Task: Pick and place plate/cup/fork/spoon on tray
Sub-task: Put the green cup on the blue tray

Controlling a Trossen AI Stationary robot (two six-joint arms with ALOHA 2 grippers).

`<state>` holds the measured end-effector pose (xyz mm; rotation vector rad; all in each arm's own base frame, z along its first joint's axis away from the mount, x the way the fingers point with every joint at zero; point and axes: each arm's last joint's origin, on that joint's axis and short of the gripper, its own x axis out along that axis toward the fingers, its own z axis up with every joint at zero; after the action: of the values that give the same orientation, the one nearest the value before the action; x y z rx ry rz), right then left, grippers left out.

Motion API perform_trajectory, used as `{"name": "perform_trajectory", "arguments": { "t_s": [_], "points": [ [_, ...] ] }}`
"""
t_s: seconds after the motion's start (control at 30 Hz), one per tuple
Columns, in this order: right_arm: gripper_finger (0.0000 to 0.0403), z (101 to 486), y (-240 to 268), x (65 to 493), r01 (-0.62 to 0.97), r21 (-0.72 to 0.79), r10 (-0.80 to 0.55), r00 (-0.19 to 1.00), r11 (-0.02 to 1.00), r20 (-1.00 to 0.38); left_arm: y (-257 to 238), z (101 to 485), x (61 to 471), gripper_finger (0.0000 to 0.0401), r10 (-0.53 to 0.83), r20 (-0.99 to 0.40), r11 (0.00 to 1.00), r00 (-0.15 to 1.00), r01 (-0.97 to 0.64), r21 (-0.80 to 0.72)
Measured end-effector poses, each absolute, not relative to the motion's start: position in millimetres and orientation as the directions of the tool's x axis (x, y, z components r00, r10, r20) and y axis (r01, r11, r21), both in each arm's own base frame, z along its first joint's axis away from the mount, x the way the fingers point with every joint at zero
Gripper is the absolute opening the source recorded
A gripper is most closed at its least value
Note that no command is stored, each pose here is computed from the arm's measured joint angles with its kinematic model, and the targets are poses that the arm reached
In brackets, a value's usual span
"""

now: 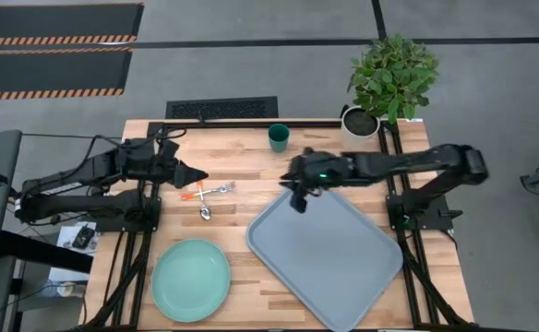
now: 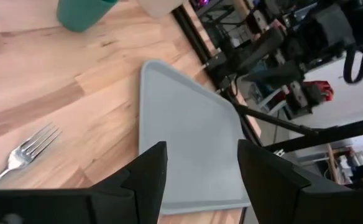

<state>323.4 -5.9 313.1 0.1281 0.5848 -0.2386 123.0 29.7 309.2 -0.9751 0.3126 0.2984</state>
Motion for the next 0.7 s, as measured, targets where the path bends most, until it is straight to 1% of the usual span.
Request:
{"name": "perform_trajectory", "arguments": {
  "t_s": [0.07,0.13,0.3,0.43,0.53,0.63,0.7],
  "points": [
    [0.0106,314.9,-10.8,339.6,0.219,0.037,-0.151,0.777,0.975,-0.611,29.5,309.9,122.2,0.0184,0.11,-0.383,0.541,0.917,-0.379,-0.751],
    [0.0118,317.1,-16.2,354.7,0.189,0.008,-0.138,0.74,0.982,-0.658,28.8,310.8,119.2,0.0184,0.114,-0.376,0.555,0.92,-0.373,-0.744],
    [0.0182,331.0,-30.7,386.4,0.124,-0.104,-0.161,0.693,0.987,-0.702,27.4,313.6,114.2,0.0184,0.117,-0.35,0.577,0.929,-0.351,-0.738],
    [0.0228,327.3,-58.2,400.1,0.129,-0.166,-0.211,0.59,0.978,-0.78,26.9,314.4,112.1,0.0184,0.118,-0.343,0.578,0.932,-0.345,-0.739],
    [0.0241,317.2,-88.8,398.9,0.159,-0.184,-0.24,0.494,0.97,-0.836,26.8,314.1,111.8,0.0184,0.117,-0.346,0.577,0.931,-0.348,-0.739],
    [0.0242,302.4,-119.1,393.8,0.192,-0.192,-0.256,0.41,0.962,-0.875,26.7,312.6,111.3,0.0184,0.116,-0.361,0.574,0.925,-0.359,-0.736],
    [0.0239,296.2,-138.2,390.9,0.218,-0.196,-0.269,0.386,0.956,-0.882,26.6,311.7,110.9,0.0184,0.118,-0.371,0.574,0.921,-0.368,-0.732]
  ]
}}
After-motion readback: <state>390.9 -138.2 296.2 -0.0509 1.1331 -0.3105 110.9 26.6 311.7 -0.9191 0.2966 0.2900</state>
